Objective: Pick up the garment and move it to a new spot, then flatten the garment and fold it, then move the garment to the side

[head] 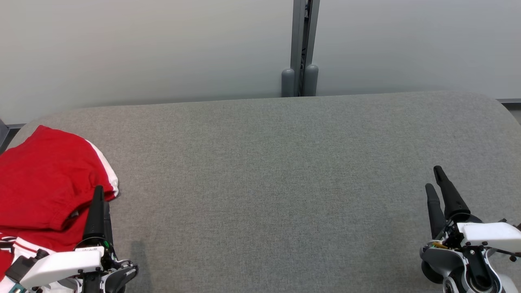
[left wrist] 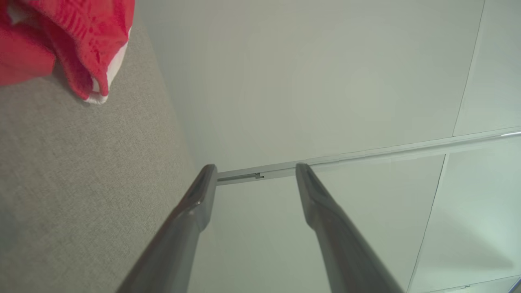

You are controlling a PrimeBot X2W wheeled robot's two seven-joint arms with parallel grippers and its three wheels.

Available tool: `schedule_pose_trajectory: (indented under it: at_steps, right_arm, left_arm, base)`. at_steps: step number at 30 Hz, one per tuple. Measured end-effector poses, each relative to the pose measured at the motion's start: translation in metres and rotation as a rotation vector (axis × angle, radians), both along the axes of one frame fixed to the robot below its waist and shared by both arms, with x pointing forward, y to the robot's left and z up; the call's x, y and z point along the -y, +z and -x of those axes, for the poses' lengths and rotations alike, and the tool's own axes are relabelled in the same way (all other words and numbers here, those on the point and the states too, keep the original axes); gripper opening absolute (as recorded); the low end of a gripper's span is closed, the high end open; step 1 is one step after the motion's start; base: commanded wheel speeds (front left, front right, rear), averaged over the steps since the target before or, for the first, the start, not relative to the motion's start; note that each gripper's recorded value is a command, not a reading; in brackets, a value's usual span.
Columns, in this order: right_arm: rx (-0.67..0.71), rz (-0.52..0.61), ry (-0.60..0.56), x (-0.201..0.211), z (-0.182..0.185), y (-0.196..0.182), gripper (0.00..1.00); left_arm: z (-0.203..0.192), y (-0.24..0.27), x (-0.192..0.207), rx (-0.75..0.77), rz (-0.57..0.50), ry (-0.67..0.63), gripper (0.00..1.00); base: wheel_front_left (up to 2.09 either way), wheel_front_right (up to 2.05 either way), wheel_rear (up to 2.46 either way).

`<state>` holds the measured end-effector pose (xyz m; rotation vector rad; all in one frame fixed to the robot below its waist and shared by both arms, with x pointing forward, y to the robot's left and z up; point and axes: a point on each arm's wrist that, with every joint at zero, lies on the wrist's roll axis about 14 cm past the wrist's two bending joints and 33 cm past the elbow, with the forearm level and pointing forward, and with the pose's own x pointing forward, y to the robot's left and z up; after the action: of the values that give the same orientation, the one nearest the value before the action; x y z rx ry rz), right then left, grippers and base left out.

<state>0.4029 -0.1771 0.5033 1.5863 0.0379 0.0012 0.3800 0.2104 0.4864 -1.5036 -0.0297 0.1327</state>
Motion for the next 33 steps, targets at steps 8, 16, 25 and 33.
schedule_pose_trajectory:
  at_steps: [8, 16, 25, 33]
  right_arm:
    - [0.061, 0.131, -0.020, 0.002, -0.002, 0.019, 1.00]
    - [0.094, 0.241, -0.038, 0.006, 0.000, 0.028, 1.00]
    - [0.135, 0.420, -0.052, 0.006, 0.000, 0.040, 1.00]
    - [0.163, 0.609, -0.066, 0.008, 0.003, 0.046, 1.00]
  left_arm:
    - [-0.002, 0.013, 0.000, 0.029, -0.140, 0.002, 1.00]
    - [-0.004, 0.023, 0.003, 0.050, -0.286, -0.007, 1.00]
    - [-0.005, 0.029, 0.011, 0.055, -0.488, -0.031, 1.00]
    - [-0.006, 0.032, 0.020, 0.043, -0.674, -0.052, 1.00]
  base:
    - [0.00, 0.00, 0.00]
    - [0.00, 0.00, 0.00]
    - [0.00, 0.00, 0.00]
    - [0.00, 0.00, 0.00]
